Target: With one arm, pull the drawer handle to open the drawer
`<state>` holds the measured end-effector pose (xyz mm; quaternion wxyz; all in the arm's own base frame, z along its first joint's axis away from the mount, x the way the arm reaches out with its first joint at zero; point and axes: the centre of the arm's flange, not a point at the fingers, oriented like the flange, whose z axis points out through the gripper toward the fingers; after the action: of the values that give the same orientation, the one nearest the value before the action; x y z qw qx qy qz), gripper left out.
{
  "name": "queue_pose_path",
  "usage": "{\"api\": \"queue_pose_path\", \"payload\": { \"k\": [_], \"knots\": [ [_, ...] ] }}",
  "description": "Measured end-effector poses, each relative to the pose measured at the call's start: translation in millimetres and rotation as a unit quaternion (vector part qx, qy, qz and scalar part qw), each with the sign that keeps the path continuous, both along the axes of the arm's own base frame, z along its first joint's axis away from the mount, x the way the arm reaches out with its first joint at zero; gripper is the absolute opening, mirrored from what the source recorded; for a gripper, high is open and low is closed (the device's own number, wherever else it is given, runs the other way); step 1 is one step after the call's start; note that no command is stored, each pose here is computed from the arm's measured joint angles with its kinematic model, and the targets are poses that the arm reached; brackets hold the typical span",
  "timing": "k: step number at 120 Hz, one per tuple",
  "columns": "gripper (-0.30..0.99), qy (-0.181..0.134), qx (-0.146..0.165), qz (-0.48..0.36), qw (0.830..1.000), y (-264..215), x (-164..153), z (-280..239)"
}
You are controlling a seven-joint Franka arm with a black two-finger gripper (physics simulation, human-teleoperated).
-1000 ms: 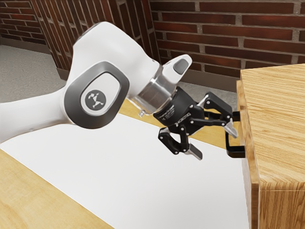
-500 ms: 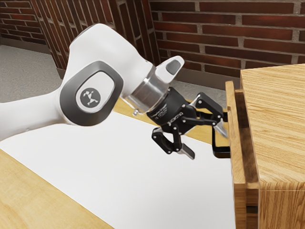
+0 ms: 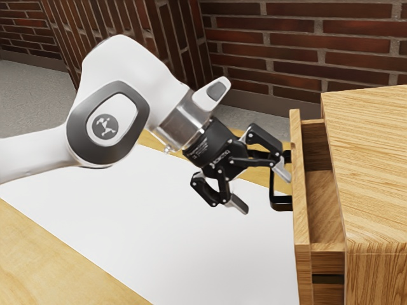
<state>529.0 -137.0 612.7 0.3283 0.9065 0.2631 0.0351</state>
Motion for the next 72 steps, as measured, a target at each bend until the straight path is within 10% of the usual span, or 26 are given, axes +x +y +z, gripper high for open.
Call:
{"api": "queue_pose_path", "payload": {
  "k": [72],
  "knots": [
    [0.69,0.007,-0.025,-0.003,1.000,35.5,-18.0,-5.6]
  ]
}}
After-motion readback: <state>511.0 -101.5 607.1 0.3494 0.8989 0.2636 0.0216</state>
